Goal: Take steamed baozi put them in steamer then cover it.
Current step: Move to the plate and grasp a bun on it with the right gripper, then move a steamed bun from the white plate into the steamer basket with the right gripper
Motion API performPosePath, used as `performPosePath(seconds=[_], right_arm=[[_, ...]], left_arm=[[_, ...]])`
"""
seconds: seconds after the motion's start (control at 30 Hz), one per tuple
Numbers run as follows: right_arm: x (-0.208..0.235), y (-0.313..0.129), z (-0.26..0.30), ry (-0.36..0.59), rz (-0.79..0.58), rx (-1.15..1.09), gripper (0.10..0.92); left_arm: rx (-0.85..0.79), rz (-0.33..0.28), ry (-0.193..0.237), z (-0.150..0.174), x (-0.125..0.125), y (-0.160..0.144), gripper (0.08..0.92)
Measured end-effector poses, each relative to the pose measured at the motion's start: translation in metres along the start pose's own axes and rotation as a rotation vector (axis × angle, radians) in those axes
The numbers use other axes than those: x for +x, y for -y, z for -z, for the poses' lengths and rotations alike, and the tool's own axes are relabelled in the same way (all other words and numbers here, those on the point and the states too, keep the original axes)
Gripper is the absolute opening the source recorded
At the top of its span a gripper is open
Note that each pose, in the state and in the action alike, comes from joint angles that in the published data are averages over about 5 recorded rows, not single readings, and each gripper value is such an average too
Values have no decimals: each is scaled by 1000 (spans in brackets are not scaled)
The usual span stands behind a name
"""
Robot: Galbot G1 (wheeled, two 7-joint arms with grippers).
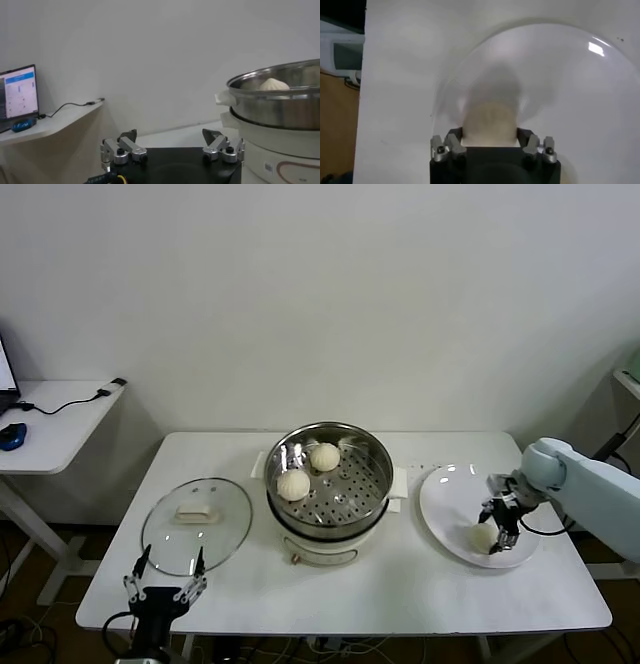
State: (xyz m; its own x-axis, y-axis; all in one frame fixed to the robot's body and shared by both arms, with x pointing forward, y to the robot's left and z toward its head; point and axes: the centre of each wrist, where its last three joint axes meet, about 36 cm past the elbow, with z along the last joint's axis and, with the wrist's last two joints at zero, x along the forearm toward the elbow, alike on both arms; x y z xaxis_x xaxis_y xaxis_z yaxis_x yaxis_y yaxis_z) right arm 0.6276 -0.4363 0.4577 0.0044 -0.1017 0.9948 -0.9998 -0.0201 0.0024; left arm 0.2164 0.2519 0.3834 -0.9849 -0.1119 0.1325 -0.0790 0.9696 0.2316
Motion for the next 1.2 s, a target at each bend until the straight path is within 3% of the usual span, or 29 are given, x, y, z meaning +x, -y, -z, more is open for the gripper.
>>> performPosePath(seconds=[0.2, 0.4, 0.73, 0.97, 1.2], right_arm=[[30, 20, 13, 10, -13, 94, 687], [93, 56, 48, -35, -73, 324, 687], [202, 97, 174, -121, -190, 842, 689], [221, 94, 279, -138, -197, 1143, 691], [198, 76, 361, -131, -139, 1363, 690]], left_arm=[[0, 0, 1, 1, 1, 0, 823], [0, -1, -2, 0, 2, 0, 823], [-2, -10, -5, 1, 0, 1, 823], [-8, -18, -10, 0, 0, 0, 823], [-3, -19, -18, -3, 2, -1, 823]])
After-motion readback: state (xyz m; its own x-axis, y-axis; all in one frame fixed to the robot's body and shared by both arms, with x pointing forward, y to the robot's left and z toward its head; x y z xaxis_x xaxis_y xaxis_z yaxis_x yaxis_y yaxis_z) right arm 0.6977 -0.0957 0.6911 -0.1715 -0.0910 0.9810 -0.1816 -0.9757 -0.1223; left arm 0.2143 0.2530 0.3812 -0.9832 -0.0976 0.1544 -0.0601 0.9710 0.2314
